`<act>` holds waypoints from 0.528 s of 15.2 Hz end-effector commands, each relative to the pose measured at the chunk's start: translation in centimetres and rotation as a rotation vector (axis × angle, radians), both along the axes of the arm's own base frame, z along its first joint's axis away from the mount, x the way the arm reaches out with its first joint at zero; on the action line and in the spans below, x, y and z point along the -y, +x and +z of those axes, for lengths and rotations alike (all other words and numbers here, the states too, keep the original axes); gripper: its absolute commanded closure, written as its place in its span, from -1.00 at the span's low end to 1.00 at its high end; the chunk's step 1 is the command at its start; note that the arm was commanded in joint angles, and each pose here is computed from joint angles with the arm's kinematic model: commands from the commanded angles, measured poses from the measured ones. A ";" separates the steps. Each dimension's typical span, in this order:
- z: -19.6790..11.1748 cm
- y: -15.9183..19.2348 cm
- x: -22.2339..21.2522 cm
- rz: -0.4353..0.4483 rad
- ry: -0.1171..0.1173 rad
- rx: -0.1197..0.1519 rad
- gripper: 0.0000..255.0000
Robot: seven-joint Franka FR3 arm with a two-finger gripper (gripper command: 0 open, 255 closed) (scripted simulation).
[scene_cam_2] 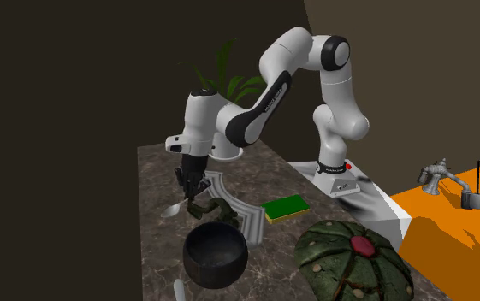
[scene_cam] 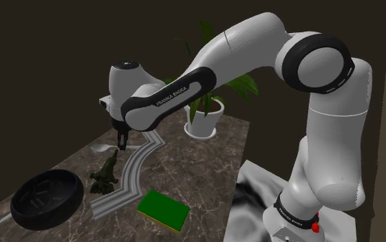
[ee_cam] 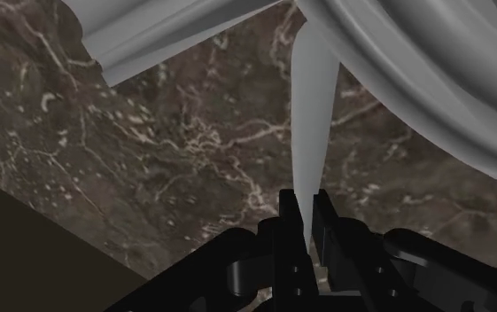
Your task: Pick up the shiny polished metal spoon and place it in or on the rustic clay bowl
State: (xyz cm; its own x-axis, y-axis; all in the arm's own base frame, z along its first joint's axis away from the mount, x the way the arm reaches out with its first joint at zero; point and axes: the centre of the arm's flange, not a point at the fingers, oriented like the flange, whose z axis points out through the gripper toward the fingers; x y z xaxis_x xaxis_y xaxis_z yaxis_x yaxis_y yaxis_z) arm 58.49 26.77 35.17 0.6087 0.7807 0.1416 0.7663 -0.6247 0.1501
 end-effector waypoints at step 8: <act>5.0 -0.1 0.1 0.000 0.000 0.000 1.00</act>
State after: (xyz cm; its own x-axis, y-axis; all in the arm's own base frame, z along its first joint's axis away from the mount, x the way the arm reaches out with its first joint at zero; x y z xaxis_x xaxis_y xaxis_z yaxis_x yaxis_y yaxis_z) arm 58.41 26.67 39.63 0.6086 0.7806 0.1420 0.7662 -0.6247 0.1505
